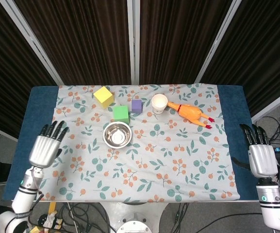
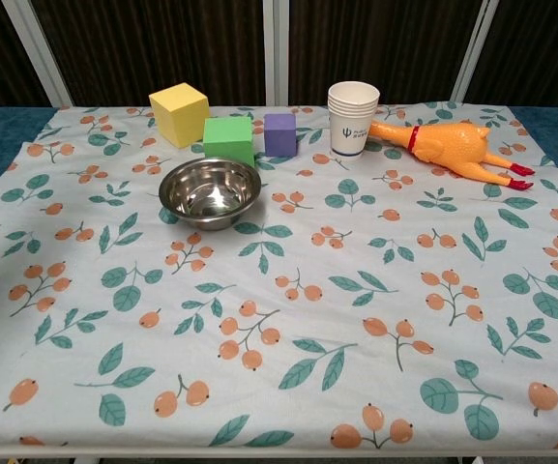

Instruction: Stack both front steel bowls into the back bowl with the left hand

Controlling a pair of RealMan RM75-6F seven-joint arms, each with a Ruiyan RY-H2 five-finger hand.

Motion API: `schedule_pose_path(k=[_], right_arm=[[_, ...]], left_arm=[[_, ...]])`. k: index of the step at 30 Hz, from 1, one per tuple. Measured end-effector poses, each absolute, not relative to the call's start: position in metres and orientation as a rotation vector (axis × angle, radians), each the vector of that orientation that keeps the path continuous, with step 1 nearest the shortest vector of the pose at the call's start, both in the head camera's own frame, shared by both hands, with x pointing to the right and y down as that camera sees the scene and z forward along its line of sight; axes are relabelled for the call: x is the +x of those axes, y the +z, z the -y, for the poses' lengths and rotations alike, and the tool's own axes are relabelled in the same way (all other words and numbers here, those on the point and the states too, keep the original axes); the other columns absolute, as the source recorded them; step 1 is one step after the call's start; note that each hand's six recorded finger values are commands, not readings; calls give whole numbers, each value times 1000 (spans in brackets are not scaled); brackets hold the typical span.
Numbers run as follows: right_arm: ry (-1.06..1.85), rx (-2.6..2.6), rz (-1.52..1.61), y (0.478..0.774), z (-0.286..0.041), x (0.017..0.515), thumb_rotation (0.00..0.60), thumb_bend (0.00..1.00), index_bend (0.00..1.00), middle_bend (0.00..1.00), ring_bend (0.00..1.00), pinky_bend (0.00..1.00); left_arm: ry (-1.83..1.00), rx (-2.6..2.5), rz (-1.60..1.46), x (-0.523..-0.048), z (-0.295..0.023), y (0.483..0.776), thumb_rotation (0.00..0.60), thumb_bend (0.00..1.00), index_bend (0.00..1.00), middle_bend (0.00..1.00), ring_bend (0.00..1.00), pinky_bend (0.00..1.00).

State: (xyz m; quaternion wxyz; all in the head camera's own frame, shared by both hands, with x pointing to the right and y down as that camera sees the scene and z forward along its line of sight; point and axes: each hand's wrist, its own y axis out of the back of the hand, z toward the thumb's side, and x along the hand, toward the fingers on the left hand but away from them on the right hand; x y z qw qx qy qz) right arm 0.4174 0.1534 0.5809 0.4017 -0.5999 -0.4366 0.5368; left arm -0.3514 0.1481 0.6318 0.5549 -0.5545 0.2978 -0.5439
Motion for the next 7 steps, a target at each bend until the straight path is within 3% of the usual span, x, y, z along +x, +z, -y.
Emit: schedule_pose_path(k=[7], right_arm=[[1354, -1538, 1064, 590, -157, 407, 600, 0, 22, 103, 0, 6]], left_arm=[[-1500, -1317, -734, -405, -187, 626, 600, 55, 269, 247, 181, 252]])
